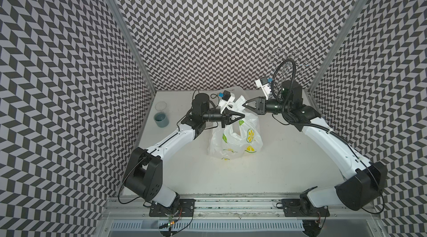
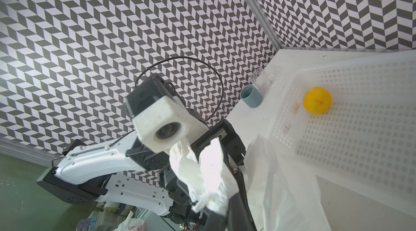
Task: Place the peach into a plastic bag & tie a knot
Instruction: Cross the plastic bag at the center of the board.
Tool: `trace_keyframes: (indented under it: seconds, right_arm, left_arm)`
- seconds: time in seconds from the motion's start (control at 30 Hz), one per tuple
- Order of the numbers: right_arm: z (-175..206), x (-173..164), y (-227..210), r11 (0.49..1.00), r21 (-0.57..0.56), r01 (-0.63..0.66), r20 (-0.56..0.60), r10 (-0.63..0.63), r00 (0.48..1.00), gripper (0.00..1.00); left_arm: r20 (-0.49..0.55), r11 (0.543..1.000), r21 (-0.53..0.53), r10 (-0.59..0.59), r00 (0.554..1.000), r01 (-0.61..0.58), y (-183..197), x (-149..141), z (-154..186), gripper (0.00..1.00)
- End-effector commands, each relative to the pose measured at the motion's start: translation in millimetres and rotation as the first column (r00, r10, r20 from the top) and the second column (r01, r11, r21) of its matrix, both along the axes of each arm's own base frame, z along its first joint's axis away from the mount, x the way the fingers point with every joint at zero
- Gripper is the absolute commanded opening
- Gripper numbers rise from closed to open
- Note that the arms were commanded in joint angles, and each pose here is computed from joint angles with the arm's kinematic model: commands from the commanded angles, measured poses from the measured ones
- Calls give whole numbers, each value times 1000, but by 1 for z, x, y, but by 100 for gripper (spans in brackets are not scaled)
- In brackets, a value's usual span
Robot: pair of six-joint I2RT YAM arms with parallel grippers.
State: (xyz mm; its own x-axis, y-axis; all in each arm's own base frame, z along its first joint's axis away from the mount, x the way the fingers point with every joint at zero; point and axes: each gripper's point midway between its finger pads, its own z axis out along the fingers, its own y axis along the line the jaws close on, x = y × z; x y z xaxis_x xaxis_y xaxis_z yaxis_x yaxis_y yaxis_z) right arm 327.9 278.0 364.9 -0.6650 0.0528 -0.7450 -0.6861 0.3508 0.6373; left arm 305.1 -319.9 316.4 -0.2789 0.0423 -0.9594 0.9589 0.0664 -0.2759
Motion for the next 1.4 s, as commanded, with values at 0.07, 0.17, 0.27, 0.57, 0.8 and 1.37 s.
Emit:
trace_keyframes:
  seconds: [0.07, 0.17, 0.27, 0.57, 0.8, 1.37]
  right_arm:
    - [22, 1, -20, 995, 87, 52, 89, -60, 994, 0]
    - [20, 1, -30, 991, 116, 68, 82, -78, 994, 0]
    - [18, -3, -30, 989, 138, 47, 71, -57, 996, 0]
    - [30, -49, -24, 967, 194, -166, 150, 138, 979, 0]
    - [20, -53, -32, 970, 206, -126, 127, 101, 987, 0]
    - [-61, -83, 34, 955, -148, -255, 129, 274, 953, 0]
  left_arm:
    - [-49, 1000, -21, 9, 999, -10, 8, 5, 9, 19]
    - [-65, 1000, -18, 14, 998, -15, 11, 6, 5, 20]
    - [-80, 1000, -13, 12, 997, -13, 12, 6, -1, 20]
    - [-178, 999, 8, 48, 983, -47, 12, 25, -14, 9]
    - [-209, 998, 8, 61, 976, -60, 17, 28, -19, 13]
    - [-241, 997, -14, 76, 968, -82, 18, 41, -6, 4]
